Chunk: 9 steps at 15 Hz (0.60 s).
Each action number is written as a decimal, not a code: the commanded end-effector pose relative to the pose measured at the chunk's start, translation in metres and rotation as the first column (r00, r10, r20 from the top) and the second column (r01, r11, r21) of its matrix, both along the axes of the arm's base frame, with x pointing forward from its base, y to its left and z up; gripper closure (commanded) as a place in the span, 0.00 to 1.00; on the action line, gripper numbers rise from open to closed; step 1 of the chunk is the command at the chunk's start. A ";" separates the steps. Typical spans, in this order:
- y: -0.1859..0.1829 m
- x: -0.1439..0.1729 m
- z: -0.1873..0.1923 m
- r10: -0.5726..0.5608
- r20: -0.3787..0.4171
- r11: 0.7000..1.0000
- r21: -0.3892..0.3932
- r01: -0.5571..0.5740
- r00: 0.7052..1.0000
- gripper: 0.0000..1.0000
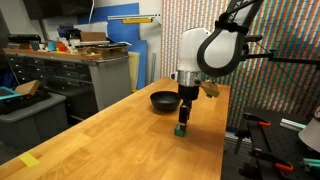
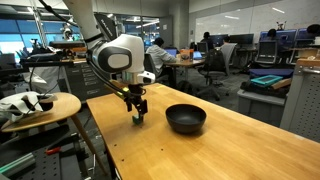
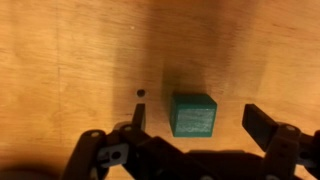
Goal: Put the block in the bowl
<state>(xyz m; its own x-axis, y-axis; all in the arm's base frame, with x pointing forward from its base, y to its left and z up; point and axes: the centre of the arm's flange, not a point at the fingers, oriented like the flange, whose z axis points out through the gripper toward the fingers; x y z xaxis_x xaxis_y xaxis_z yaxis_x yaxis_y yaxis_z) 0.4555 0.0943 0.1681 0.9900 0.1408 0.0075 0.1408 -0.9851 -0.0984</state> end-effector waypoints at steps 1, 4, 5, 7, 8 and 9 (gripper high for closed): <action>0.009 0.006 -0.018 -0.016 0.012 1.000 0.002 0.016 1.000 0.00; 0.009 0.011 -0.028 -0.019 0.025 1.000 -0.002 0.019 1.000 0.00; 0.009 0.011 -0.032 -0.019 0.026 1.000 -0.002 0.019 0.999 0.00; 0.009 0.014 -0.037 -0.020 0.032 1.000 0.000 0.020 0.999 0.26; 0.009 0.014 -0.039 -0.022 0.034 1.000 0.000 0.022 0.999 0.29; 0.010 0.014 -0.040 -0.020 0.034 1.000 -0.002 0.020 0.999 0.29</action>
